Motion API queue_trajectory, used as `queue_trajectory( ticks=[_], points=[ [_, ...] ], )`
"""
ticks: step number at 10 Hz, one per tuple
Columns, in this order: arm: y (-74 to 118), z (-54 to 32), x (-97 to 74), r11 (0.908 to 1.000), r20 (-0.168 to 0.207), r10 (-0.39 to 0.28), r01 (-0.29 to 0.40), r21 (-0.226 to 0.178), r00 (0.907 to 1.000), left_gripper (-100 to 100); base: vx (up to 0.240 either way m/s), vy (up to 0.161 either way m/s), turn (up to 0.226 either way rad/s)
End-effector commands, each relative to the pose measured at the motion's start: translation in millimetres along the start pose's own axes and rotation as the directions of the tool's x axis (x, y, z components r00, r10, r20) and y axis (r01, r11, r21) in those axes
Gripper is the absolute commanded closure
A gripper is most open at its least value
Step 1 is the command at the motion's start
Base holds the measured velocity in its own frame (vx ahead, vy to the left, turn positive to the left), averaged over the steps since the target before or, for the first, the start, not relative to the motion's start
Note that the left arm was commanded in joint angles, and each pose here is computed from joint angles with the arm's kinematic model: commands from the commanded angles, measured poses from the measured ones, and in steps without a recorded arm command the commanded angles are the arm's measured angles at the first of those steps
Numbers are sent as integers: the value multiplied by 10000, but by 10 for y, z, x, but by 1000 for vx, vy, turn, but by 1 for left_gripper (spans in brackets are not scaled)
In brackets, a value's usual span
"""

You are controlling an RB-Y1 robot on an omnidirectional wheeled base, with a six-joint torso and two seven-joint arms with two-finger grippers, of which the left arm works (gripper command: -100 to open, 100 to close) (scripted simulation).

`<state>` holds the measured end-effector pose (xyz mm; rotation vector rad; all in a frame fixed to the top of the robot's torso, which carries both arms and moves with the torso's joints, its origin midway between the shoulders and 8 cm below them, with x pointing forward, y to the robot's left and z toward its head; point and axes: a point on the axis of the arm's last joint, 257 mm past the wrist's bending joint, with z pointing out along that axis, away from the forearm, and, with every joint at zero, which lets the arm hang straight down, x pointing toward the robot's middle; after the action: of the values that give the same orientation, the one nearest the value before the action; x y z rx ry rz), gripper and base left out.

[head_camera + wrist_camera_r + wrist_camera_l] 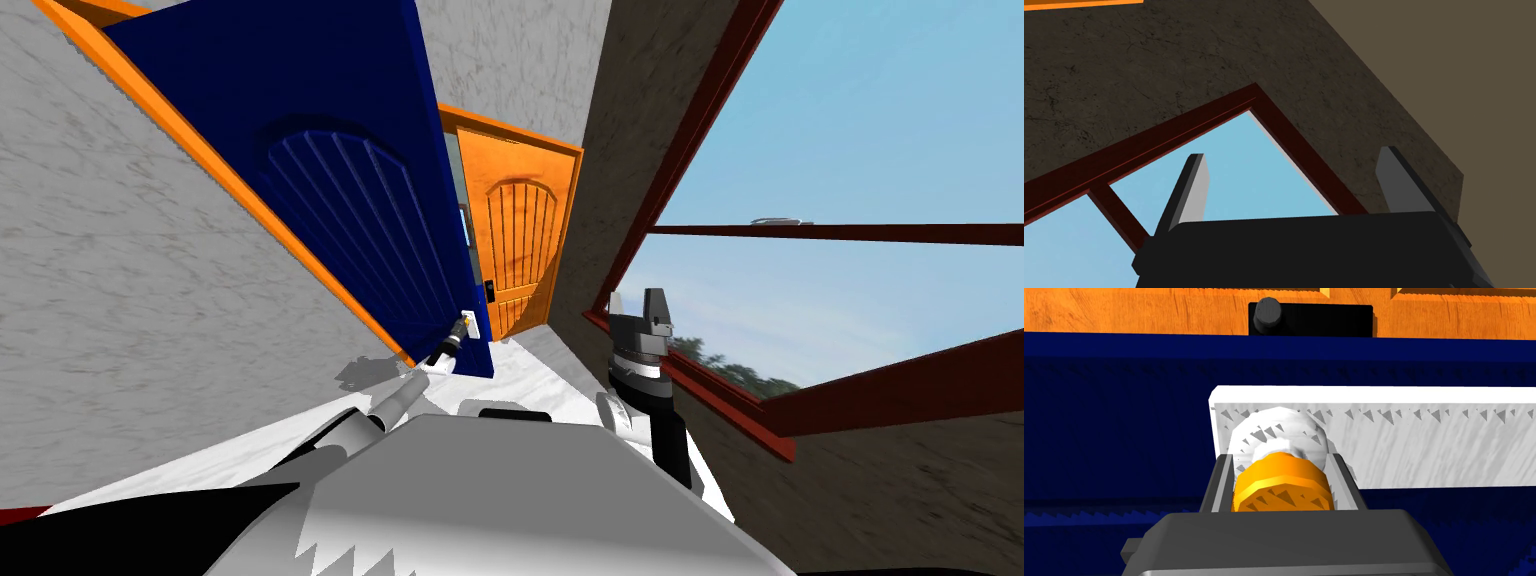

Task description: Pull the door open

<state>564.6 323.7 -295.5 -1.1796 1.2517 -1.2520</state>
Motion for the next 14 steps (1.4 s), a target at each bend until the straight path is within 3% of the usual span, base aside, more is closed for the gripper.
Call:
queue_trajectory(
  ticks=[1,7,10,14],
  points=[
    [7,20,48,10000,-5,7,-7,-5,10000,100,-179,136,-237],
    [-2,93,116,10000,131,-3,3,11,9999,100,-216,154,-225],
    [6,106,132,10000,169,-7,8,-8,9999,100,-183,107,-110],
    [16,35,117,10000,-86,19,-19,-18,10000,100,-154,53,-102]
  ],
)
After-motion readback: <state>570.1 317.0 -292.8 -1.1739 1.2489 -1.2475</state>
